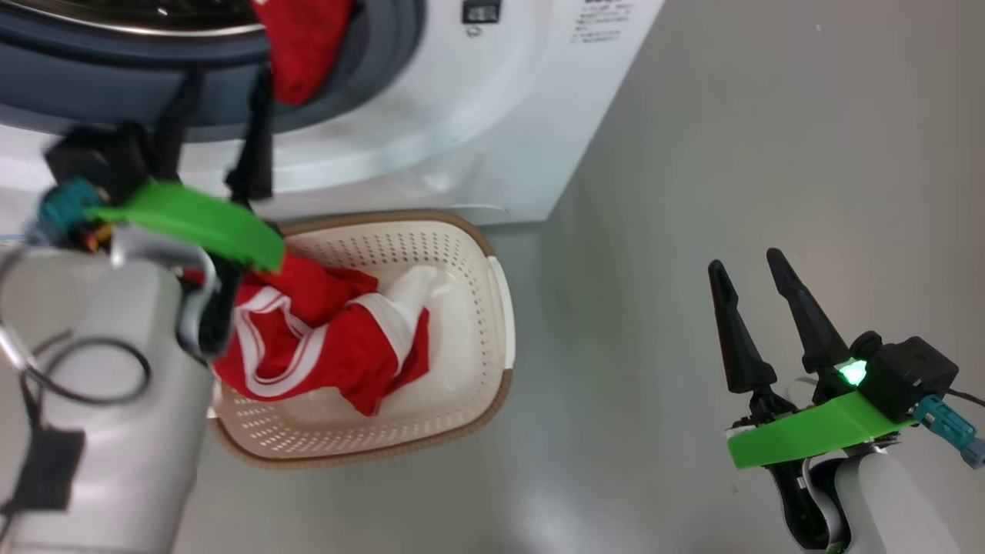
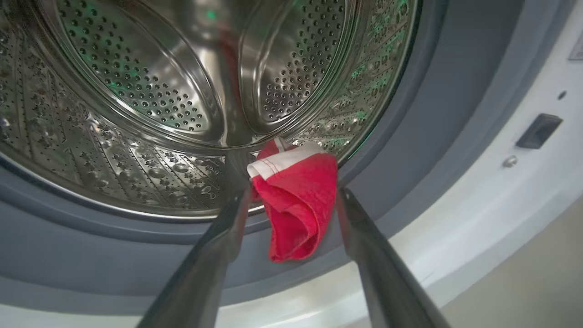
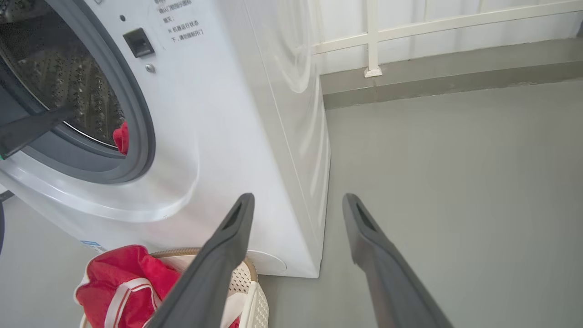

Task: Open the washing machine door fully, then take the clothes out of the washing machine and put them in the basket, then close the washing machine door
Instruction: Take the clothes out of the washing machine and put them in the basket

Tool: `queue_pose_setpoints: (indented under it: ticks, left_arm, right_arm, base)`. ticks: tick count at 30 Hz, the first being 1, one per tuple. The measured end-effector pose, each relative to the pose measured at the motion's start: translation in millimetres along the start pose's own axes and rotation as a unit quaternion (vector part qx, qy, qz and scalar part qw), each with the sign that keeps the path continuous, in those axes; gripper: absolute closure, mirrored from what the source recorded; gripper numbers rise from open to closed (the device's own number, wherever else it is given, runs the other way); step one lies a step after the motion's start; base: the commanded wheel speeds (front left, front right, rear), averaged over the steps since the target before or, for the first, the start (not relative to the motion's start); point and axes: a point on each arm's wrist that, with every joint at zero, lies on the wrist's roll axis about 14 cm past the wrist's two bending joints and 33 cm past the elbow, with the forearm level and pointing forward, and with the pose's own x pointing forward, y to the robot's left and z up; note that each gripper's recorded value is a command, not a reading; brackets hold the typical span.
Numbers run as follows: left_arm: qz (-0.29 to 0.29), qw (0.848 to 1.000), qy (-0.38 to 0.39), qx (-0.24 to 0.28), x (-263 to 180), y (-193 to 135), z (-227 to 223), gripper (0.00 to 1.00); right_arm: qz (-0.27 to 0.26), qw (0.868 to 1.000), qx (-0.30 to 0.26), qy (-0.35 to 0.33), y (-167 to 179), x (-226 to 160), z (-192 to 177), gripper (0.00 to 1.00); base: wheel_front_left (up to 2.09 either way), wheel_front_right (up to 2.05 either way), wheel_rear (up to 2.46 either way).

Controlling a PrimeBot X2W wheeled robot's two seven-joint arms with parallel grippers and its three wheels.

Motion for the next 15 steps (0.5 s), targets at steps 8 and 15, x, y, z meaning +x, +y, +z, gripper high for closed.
queue_pose_setpoints:
  ticks: [8,15]
  left_arm:
    - [-0.012,0.998,0.045,-0.033,46,-7,-34,0.0]
    - [-0.014,0.994,0.079,-0.07,64,-13,-61,0.0]
  right_arm:
    - [-0.029,0.999,-0.005,0.017,-22,2,-13,0.0]
    - [-0.043,0.999,-0.001,0.019,-33,4,-15,0.0]
  base:
    - [0.0,0.0,0.0]
    - [0.0,0.0,0.0]
